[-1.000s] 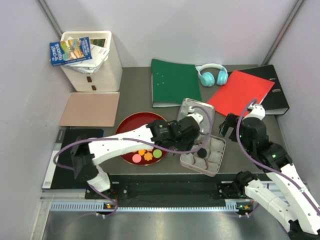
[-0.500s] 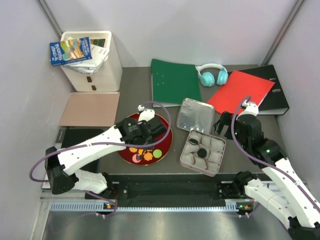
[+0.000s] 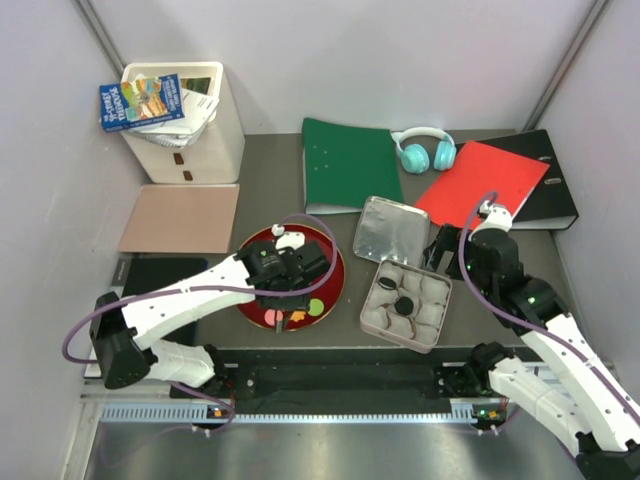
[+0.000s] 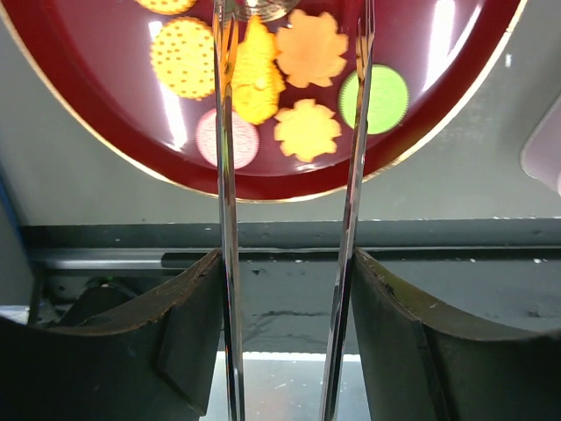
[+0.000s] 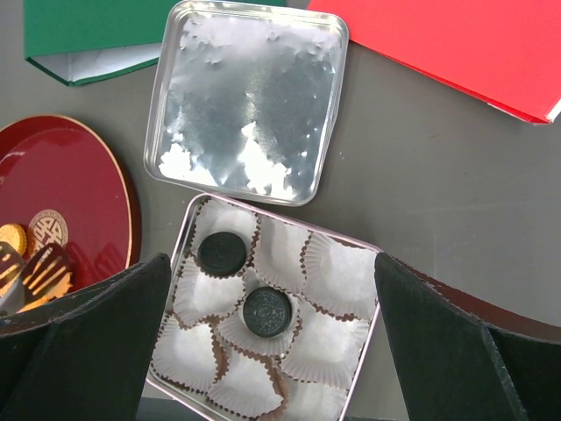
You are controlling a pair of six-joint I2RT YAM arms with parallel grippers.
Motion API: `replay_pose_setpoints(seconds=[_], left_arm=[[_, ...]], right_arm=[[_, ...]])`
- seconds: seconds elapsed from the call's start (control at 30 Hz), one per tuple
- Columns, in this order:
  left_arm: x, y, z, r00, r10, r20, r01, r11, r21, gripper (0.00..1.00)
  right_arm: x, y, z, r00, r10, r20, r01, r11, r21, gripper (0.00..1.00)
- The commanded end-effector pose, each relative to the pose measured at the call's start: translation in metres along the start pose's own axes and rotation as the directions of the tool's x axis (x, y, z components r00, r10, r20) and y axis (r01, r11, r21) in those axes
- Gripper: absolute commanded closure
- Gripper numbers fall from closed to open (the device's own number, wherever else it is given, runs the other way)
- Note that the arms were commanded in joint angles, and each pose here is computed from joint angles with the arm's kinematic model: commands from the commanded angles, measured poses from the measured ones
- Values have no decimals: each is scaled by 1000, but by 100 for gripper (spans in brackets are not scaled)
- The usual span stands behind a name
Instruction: Pack the cookies
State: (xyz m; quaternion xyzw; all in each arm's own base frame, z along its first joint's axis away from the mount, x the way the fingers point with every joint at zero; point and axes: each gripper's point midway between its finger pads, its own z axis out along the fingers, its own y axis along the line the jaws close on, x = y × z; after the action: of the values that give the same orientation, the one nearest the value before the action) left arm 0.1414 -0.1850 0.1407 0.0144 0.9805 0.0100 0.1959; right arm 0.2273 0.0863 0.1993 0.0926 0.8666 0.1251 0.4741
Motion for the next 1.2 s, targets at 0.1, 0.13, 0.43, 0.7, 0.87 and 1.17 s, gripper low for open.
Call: replay_pose_setpoints(seconds=[0.1,0.13,0.43,0.7,0.87,1.17], left_arm=[[-1,-18,4,1000,8,-8,-7,998,59,40],[0,-17,4,1000,7,-11,-6,998,59,40],[13,-13,11,999,4,-43,-2,998,63,49],[4,-16,2,1000,26,-5,-25,997,67,64],[-24,-21,-18,995,66,70,-70,996,52,70],[-46,-68,-44,970,161,184,-200,955,219,73]], right_arm=[[-8,1,-4,999,22,36,-22,1000,-7,1],[-9,1,-4,999,22,37,-22,1000,-5,1],[-6,4,-1,999,22,32,-21,1000,-17,1],[-5,3,-1,999,20,30,-19,1000,-14,1],[-8,3,-2,999,24,40,-23,1000,-15,1],[-32,-10,-10,993,-34,117,27,998,61,1]])
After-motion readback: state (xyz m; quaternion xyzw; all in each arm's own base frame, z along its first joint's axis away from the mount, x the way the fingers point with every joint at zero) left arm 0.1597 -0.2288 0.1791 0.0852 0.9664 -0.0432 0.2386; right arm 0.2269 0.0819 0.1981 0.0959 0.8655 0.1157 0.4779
